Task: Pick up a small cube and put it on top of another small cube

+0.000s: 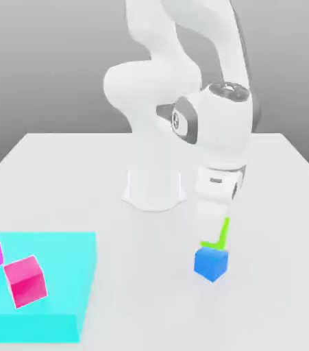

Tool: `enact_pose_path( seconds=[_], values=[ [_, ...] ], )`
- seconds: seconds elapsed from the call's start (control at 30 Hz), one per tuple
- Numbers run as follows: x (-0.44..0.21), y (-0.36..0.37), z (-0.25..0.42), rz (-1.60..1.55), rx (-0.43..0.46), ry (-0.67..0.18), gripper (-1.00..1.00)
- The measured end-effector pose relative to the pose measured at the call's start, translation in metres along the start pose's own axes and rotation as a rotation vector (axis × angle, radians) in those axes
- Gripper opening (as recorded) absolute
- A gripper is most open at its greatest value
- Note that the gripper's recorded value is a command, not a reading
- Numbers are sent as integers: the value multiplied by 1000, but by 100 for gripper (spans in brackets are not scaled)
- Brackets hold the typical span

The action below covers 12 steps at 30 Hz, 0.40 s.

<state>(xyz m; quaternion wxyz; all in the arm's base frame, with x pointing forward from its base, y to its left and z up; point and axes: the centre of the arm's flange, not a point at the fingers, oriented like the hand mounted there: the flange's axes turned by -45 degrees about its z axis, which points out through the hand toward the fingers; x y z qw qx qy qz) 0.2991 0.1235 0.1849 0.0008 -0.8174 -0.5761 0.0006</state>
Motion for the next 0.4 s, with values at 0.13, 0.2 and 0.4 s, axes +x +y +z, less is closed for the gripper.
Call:
enact_pose_path(
  seconds=[0.13, 0.2, 0.4],
  values=[
    [2, -3, 4, -12, 0, -1, 100],
    [4, -4, 4, -19, 0, -1, 100],
    [2, 1, -25, -2, 1, 3, 100]
  ],
)
